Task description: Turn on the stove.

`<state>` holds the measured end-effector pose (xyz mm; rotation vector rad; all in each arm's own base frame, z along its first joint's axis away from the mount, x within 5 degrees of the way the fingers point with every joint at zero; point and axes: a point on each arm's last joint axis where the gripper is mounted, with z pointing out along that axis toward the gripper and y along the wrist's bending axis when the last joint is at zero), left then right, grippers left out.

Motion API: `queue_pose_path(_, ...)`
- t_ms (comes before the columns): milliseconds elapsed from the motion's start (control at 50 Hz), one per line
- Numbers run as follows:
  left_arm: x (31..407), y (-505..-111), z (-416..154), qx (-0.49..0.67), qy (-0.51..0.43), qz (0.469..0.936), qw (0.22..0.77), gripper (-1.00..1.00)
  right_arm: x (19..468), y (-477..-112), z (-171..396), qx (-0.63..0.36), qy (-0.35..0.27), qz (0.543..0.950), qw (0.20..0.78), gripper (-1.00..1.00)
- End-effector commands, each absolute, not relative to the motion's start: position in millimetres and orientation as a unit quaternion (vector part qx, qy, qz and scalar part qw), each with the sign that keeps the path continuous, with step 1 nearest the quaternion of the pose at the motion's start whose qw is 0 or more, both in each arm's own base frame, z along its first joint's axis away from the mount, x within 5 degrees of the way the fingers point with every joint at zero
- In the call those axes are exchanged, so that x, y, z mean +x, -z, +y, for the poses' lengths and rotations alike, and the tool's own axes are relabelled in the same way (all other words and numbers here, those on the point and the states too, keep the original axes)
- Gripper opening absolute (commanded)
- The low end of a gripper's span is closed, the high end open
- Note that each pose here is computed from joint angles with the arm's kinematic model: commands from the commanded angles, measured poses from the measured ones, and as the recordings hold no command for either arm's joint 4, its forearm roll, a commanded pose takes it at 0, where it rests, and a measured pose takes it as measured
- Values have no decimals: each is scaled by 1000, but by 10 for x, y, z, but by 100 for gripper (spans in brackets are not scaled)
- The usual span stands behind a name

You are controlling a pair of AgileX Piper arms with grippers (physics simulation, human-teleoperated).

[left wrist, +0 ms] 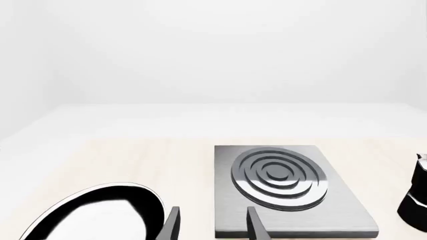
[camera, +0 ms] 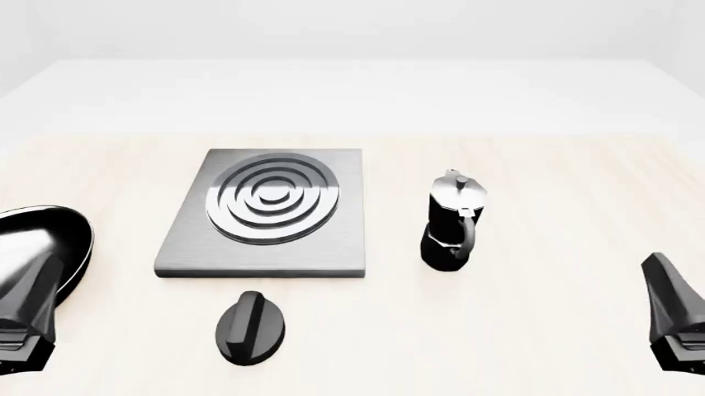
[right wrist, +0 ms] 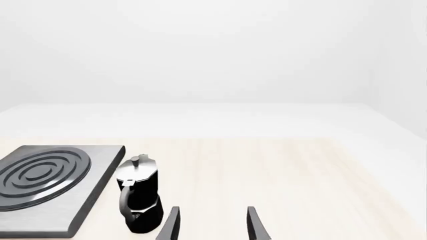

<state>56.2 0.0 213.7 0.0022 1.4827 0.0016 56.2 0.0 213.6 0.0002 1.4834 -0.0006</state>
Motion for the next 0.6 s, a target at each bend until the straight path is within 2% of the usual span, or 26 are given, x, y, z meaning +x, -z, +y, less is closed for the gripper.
queue_pose_path(20, 558, -2158, -5, 14, -8, 671, 741, 100, 558, -2163, -20, 17, 8, 671, 742, 100)
queue_pose_path(360, 731, -2231, -13, 54, -44, 688, 722, 100, 559, -2154, -16, 9, 11, 673, 739, 100)
queue_pose_path(460, 968, -2273, -20, 54, -37, 723, 688, 100, 557, -2167, -20, 11, 14, 669, 743, 100)
queue_pose_path(600, 1011, -2351, -127, 91, 2, 738, 669, 100, 558, -2157, -18, 9, 14, 671, 742, 100)
